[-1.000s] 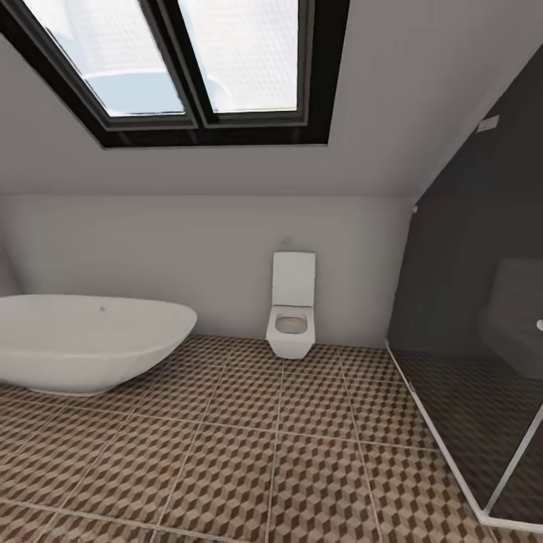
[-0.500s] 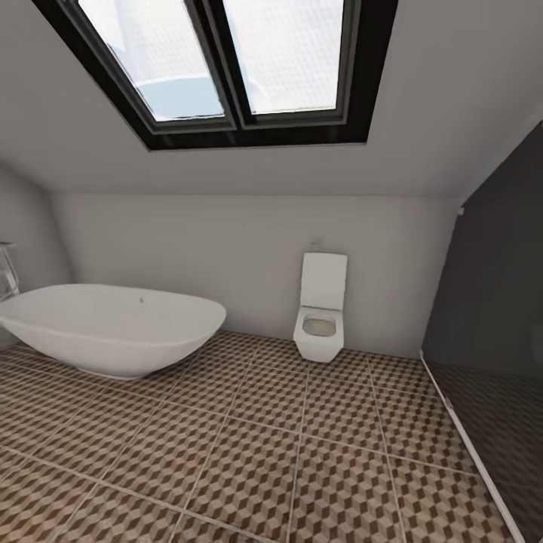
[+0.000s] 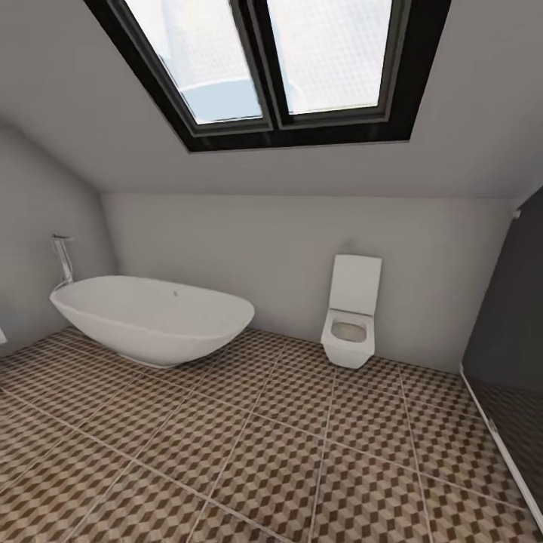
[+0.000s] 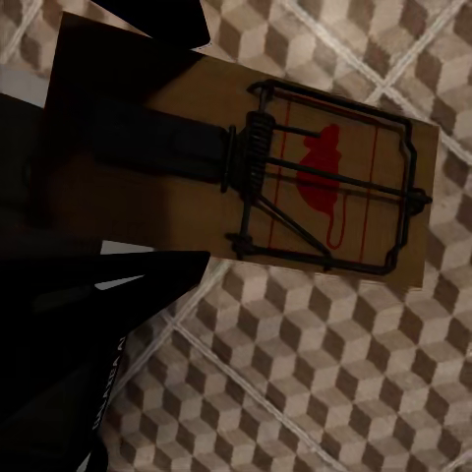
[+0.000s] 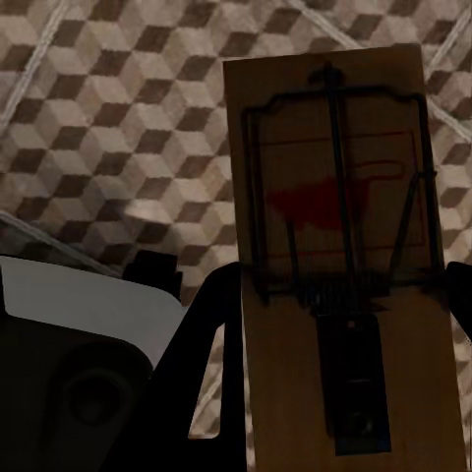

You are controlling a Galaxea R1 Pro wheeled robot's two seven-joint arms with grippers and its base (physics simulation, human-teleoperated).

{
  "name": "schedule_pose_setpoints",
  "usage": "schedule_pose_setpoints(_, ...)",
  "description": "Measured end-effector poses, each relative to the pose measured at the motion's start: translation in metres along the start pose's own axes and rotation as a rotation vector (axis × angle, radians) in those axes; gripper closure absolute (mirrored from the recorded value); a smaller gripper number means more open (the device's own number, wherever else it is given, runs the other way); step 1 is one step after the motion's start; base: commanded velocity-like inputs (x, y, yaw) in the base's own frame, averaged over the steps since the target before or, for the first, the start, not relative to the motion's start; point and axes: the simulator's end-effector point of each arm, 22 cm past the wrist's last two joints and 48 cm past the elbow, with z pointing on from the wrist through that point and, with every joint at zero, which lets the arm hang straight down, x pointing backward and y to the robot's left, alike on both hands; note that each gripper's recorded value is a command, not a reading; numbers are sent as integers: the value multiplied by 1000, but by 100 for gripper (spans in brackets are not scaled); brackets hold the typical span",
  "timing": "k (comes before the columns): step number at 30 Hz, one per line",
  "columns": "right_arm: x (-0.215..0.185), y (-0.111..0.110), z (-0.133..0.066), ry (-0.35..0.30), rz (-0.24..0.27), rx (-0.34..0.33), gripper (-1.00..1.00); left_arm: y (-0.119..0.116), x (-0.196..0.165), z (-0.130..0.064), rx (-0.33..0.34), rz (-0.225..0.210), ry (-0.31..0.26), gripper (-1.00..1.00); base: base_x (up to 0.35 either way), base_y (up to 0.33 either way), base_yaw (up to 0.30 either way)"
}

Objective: Take the four mousetraps from the cabinet in the bathroom and place them on the bathroom floor. Make sure all four end up on the same floor surface, and ensure that at least two of them are either under or directly next to the same bathroom sink.

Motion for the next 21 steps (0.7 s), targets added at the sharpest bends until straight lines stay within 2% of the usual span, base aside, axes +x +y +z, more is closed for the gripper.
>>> schedule_pose_setpoints(8,1,0,0,5,0,1,100,0,0,0,0,0,0,100,0,0,277)
schedule_pose_setpoints(14,12,2,1,15,-17,9,100,-14,8,3,0,-2,5,100,0,0,0)
schedule_pose_setpoints(21,16,2,1,17,-19,1,100,-40,17,4,57,-1,22,100,0,0,0)
